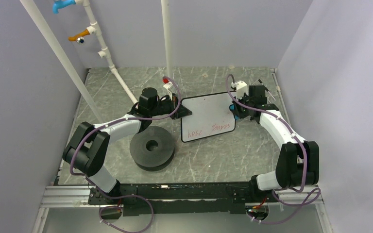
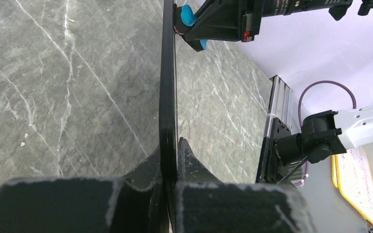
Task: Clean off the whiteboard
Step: Erase the whiteboard at the center of the board.
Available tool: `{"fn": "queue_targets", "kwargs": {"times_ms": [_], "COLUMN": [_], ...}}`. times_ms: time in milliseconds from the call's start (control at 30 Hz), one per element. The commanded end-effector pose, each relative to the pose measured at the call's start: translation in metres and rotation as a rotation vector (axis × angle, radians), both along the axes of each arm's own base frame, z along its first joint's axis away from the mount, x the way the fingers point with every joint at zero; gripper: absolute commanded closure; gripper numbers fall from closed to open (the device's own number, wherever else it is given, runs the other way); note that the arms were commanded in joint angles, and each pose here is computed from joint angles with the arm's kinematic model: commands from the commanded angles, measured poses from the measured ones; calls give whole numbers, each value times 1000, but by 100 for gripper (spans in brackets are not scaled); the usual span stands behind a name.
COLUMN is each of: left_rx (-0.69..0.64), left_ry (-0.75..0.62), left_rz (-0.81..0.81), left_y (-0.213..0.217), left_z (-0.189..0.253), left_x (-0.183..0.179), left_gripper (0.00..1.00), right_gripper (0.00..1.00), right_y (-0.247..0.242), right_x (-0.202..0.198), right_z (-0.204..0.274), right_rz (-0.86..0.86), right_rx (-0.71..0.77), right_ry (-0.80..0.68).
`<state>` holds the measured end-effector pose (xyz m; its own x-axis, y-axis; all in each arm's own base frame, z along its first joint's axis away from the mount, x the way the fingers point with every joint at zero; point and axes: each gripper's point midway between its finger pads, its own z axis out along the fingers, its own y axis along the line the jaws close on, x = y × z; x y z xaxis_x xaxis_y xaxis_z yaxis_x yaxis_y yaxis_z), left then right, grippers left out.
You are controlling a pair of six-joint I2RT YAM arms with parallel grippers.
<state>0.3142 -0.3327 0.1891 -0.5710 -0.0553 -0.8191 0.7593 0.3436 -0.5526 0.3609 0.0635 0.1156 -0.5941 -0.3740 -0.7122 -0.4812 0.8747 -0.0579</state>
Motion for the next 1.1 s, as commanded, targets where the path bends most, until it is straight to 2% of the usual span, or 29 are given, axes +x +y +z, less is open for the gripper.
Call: {"fn": "queue_targets", "kwargs": {"times_ms": [0,167,233,300,500,567,700,967,1067], "left_rx": [-81,-82,-82,-81,-80,-80,-81,-83,-82], "left_ry": [-137,-144,-145,-145,-138,-138,-142,-147,-149], "left_rz": [-132,-132,-129,-125,-127,-129,-133,-127,-125], "left_y": [-15,-15,-14,-14,-14,-14,-15,-15,-15], "left_z": [46,48,48,47,44,44,45,47,47], "left_x": [-19,-20,-20,-20,-22,-22,-21,-20,-20], "left_gripper": [100,100,100,100,100,100,100,100,100], "right_gripper": [100,100,100,100,100,100,100,100,100], "right_y": [12,72,82,81,4,-4,8,87,89], "right_x": [13,-28,-34,-29,20,21,12,-38,-33], "right_z": [12,10,12,14,19,16,9,2,5], "right_rz": [39,371,415,386,-44,-73,10,396,379], "right_rx": [26,96,97,92,2,-1,27,119,120], "right_ry": [-70,-13,-18,-30,-103,-97,-58,20,8]}}
